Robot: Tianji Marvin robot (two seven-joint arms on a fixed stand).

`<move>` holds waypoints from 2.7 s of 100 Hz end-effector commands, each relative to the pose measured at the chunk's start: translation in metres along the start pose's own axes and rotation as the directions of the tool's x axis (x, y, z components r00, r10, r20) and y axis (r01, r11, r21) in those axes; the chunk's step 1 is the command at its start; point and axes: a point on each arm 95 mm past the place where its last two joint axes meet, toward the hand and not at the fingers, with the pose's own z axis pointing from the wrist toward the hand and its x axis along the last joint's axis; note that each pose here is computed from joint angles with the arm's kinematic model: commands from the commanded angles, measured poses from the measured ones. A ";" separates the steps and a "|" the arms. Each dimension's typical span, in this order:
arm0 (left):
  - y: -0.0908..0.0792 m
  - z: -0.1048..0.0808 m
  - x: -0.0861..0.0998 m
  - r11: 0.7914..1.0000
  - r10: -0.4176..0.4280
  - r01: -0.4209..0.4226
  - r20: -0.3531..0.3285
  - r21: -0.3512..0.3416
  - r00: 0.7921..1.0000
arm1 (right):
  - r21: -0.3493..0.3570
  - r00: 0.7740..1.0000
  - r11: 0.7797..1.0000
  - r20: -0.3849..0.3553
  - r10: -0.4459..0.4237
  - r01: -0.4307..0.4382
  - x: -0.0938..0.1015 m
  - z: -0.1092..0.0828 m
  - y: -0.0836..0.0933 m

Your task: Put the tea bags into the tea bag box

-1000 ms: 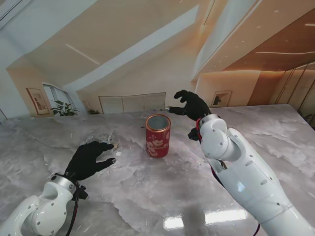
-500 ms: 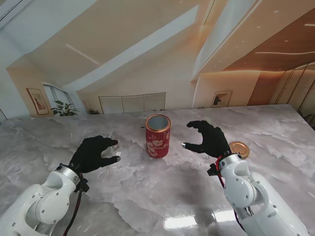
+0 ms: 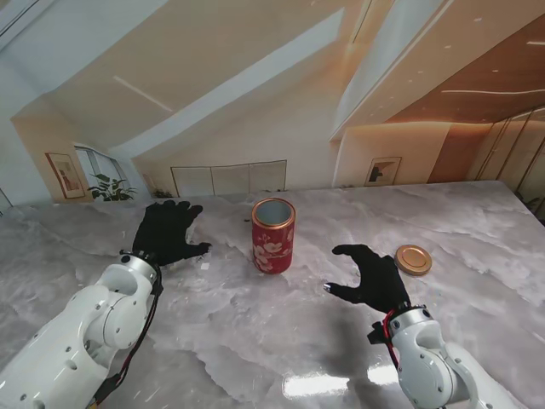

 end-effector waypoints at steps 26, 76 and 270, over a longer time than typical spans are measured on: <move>-0.010 0.035 -0.003 0.980 0.145 -0.135 0.061 -0.145 0.987 | -0.001 1.000 1.000 -0.001 0.013 -0.013 0.004 -0.012 -0.001; 0.007 0.065 -0.009 0.899 0.330 -0.296 0.055 -0.322 0.942 | -0.008 1.000 1.000 0.013 0.024 -0.024 0.004 -0.017 0.000; -0.058 0.067 -0.026 0.989 0.141 -0.138 0.049 -0.053 0.989 | -0.131 0.995 0.987 -0.053 0.085 -0.091 0.004 -0.020 0.024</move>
